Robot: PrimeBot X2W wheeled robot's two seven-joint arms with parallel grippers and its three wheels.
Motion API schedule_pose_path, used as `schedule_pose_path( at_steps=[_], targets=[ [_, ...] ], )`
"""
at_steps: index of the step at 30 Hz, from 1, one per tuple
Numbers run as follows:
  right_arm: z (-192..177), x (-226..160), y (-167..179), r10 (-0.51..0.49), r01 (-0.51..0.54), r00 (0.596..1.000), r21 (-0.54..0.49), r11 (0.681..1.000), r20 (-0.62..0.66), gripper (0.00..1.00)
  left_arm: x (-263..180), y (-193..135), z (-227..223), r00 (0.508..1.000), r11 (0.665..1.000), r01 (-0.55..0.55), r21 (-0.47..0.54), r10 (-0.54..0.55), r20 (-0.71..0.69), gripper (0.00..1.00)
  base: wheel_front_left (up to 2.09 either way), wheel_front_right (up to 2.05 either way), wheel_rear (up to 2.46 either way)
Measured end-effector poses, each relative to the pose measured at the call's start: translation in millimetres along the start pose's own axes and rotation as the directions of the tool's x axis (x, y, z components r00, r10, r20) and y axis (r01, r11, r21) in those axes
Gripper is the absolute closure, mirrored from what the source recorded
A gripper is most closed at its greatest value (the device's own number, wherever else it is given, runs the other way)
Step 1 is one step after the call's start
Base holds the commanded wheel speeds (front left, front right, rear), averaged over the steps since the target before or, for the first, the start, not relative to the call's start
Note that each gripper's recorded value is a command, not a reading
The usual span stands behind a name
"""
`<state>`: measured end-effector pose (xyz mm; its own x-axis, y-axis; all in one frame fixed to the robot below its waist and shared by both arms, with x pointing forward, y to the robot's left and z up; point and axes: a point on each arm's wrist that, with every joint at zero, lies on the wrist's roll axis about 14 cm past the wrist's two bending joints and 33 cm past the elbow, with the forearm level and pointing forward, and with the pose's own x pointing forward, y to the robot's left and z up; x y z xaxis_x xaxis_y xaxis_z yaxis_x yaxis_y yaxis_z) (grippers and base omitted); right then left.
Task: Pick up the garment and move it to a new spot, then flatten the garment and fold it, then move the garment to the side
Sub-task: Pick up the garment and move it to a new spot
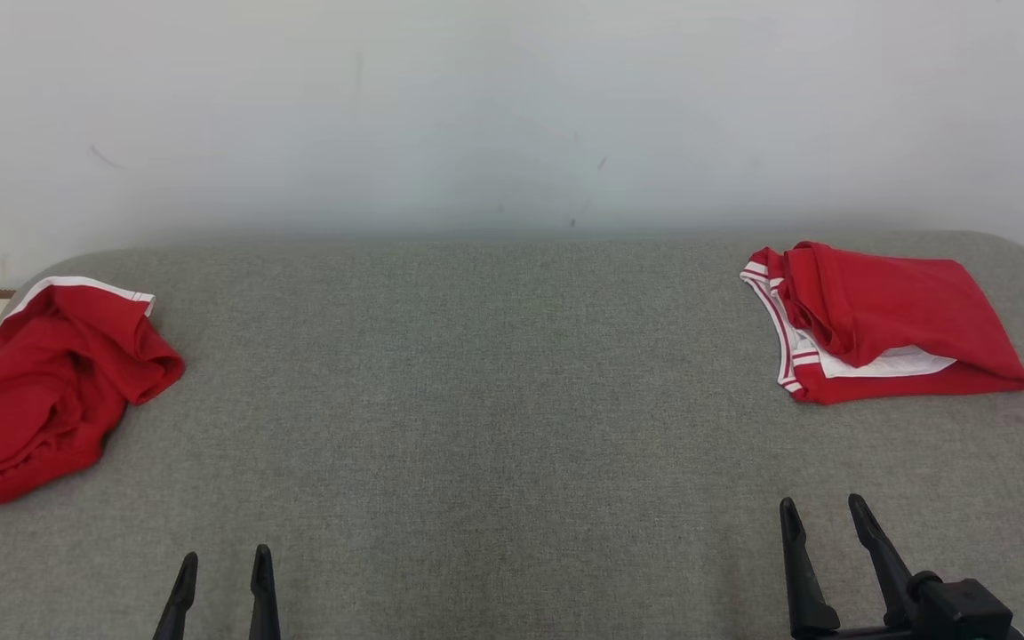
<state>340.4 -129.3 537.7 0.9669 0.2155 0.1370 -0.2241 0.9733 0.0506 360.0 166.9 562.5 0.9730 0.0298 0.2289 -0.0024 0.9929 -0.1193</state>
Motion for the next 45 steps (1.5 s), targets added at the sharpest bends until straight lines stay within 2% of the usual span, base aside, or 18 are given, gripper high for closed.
schedule_pose_path(
  at_steps=[25, 33, 45],
  targets=[
    [-3.3, 0.2, 1.2, 0.002, -0.002, 1.000, 0.010, 1.000, -0.009, 0.00, -2.9, 4.8, 1.3, 1.000, 1.000, -0.012, 0.003, 0.012, -0.001, 0.00, 0.00, 0.00, 0.00],
    [-9.7, 6.2, 11.5, 0.038, -0.038, 0.999, 0.020, 0.999, -0.026, 0.00, -11.0, 26.0, 5.7, 0.997, 0.997, -0.074, 0.019, 0.074, 0.005, 0.00, 0.00, 0.00, 0.00],
    [-17.0, 31.5, 58.1, 0.195, -0.193, 0.980, 0.050, 0.980, -0.038, 0.00, -45.0, 82.9, 21.7, 0.967, 0.966, -0.253, 0.057, 0.252, 0.035, 0.00, 0.00, 0.00, 0.00]
  ],
)
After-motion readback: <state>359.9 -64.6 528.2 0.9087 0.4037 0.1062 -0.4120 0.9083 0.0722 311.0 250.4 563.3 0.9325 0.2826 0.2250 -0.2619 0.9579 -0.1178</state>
